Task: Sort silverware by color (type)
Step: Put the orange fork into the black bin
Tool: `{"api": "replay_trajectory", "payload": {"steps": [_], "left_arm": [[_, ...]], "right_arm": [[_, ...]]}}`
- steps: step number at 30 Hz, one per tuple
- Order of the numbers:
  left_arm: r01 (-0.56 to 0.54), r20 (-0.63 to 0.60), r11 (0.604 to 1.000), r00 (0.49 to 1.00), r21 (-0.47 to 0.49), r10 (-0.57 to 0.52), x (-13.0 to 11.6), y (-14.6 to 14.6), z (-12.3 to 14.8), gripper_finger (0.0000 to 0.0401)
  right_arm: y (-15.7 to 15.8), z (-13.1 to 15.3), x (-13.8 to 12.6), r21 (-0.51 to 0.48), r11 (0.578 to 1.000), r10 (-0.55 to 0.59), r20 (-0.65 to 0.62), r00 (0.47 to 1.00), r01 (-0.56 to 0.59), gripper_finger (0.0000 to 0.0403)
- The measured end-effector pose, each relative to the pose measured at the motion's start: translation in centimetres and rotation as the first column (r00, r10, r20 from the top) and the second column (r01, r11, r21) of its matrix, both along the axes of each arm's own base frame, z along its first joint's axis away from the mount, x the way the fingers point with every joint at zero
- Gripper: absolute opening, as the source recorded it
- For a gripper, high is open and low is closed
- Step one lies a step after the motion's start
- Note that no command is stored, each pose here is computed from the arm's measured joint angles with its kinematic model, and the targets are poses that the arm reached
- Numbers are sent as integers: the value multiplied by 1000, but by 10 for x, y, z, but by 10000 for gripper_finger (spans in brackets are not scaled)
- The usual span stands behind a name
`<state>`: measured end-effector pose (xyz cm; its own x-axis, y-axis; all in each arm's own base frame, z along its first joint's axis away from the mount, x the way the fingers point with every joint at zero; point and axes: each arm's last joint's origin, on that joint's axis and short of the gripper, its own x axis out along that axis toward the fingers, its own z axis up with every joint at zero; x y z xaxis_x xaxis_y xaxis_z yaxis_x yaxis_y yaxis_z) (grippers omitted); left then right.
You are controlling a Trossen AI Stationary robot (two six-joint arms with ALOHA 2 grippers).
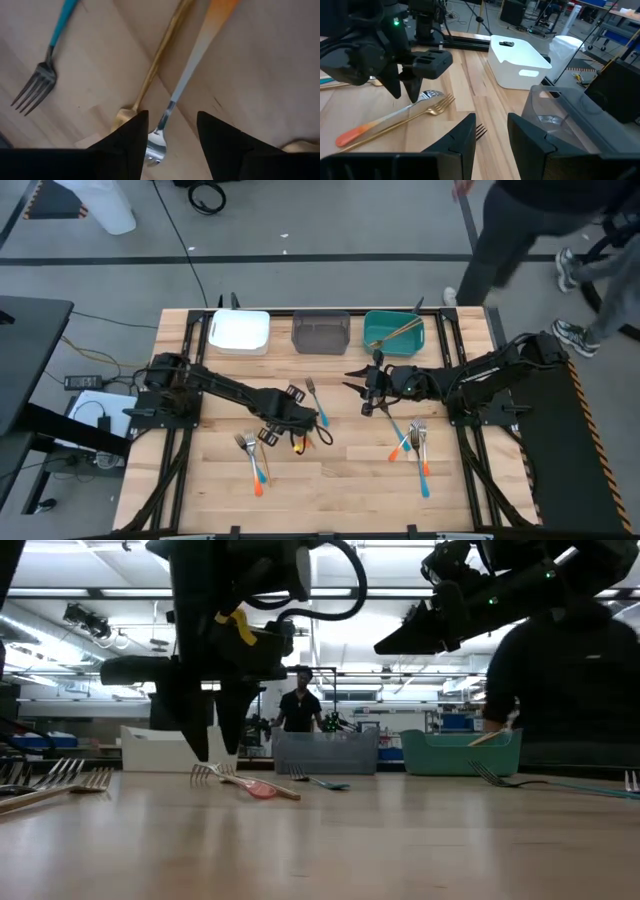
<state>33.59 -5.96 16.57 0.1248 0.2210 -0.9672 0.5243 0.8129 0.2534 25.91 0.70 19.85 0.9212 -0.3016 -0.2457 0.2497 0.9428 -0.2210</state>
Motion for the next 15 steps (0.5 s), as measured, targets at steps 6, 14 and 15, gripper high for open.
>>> {"api": "replay_trajectory", "payload": {"steps": [6,14,15], "left_arm": [[65,-39,998,997,12,-65,3,0,-5,176],[115,-71,993,991,19,-113,4,0,-10,176],[123,-72,992,990,19,-122,4,0,-11,176]], "right_arm": [[0,-1,0,0,1000,0,-7,1000,0,123],[0,-2,0,1,1000,0,-18,1000,0,123],[0,-2,0,3,1000,-1,-17,1000,1,123]]}}
